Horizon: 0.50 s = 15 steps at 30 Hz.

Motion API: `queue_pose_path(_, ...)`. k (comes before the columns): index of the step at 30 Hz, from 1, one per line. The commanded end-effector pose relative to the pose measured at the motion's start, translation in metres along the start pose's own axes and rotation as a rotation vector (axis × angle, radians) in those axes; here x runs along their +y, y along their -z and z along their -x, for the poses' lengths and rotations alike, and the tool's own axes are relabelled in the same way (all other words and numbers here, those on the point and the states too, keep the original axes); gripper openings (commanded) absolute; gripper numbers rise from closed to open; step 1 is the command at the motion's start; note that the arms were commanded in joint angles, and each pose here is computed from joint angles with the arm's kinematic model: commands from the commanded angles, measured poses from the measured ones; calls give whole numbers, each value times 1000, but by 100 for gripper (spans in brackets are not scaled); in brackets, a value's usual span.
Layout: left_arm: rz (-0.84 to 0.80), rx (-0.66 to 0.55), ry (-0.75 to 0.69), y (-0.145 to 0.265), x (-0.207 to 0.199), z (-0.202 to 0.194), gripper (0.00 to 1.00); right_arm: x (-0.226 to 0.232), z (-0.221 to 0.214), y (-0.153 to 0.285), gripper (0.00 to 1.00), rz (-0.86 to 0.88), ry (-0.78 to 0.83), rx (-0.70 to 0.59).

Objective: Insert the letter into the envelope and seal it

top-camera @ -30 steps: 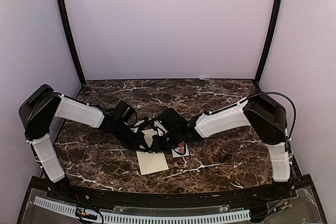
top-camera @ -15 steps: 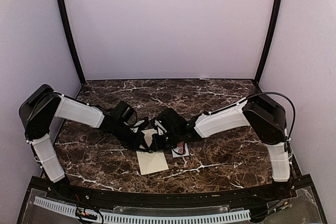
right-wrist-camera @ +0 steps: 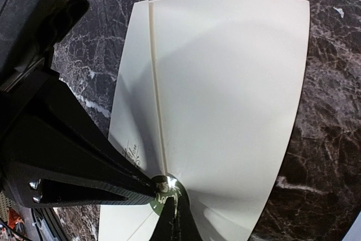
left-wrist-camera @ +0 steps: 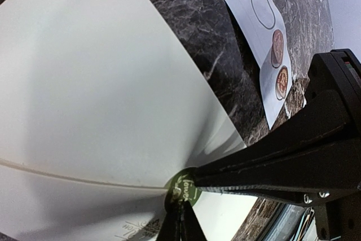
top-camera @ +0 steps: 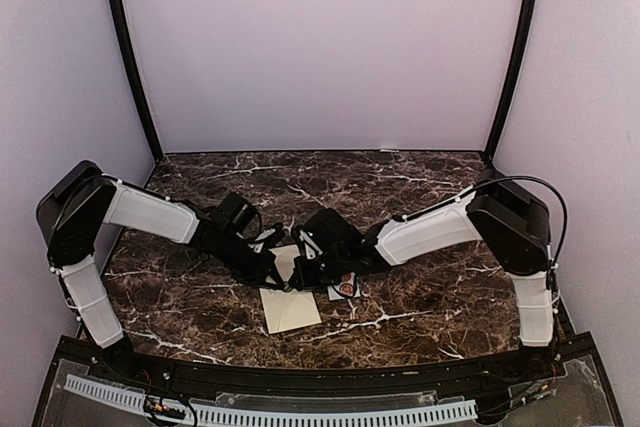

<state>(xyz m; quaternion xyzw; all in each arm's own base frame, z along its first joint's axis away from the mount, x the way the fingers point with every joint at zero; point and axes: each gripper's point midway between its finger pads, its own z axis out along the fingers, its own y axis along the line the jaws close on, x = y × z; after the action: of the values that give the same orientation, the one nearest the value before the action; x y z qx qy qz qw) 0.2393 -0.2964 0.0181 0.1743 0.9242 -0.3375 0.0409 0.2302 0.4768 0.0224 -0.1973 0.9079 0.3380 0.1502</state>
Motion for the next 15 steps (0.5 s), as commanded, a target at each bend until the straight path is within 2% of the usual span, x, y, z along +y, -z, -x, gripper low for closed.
queue_pose_path(1,125,77,43,-7,30,-25,3,-18,-38,-1,0,-53,2,111)
queue_pose_path(15,114,76,42,-7,28,-24,3,3,-35,-9,0,26,48,124)
